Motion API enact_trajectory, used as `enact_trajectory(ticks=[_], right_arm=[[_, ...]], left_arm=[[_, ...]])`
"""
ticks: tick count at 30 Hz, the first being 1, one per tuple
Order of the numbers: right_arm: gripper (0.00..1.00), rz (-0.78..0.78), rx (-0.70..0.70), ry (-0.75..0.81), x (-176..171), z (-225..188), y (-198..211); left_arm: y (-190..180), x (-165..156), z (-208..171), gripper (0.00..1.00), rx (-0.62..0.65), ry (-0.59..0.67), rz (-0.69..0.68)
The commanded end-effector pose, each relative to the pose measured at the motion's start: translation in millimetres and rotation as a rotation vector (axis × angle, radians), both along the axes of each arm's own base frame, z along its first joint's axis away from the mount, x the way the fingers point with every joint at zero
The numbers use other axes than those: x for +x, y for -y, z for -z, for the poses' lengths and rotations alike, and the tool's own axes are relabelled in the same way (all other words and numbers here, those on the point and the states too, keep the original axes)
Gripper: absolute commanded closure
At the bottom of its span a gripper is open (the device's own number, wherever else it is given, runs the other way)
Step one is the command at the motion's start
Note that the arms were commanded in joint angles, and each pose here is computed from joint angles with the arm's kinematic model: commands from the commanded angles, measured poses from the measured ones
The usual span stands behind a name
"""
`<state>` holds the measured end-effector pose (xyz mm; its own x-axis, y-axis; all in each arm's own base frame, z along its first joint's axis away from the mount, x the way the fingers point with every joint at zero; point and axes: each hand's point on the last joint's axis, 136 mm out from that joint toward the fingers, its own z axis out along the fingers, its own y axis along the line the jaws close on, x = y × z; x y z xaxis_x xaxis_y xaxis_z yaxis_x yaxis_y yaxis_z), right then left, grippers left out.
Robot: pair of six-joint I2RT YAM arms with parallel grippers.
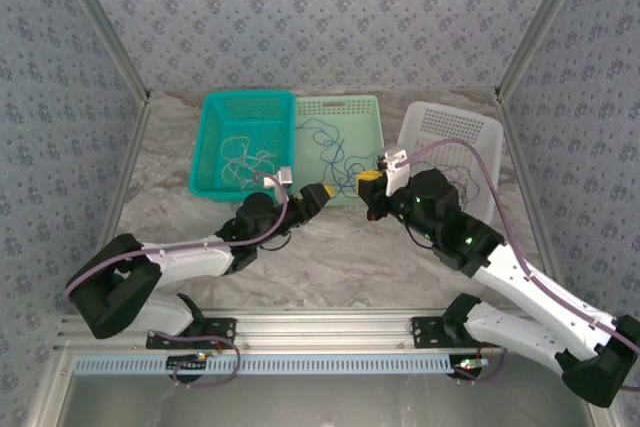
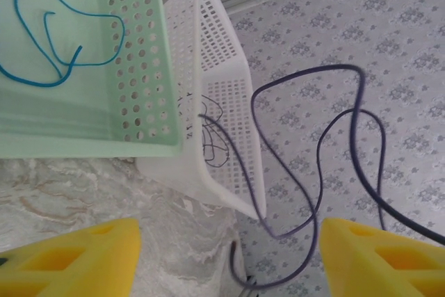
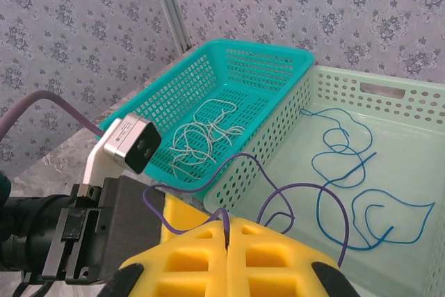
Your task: Untangle the cables
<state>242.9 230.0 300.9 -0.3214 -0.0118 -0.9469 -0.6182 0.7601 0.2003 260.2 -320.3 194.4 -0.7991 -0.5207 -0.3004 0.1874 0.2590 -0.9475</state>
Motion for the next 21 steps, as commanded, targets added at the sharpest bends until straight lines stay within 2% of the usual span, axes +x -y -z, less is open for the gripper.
enact_trajectory(ticks=[1,9,13,15,21], right_arm=[[1.00,0.013,0.028,0.033,2,-8,-1],[1.00,0.008,0.059,0.018,-2,-6,-3],[1.00,0.025,0.041,-0.007,-2,2,2],[1.00,0.047,0.022,-0.030,-2,9,7],[1.00,0.050,-0.014,-0.094,-5,27,11]], left_arm=[[9,6,-28,0.38,-0.078,0.044,-0.004],[12,12,-21,0.72,-0.068,0.036,-0.019],[-1,17,-17,0.88,-0.039,0.052,-0.068],[-11,19,-16,1.00,-0.011,0.062,-0.096],[-43,22,-29,1.00,0.105,0.126,-0.172]])
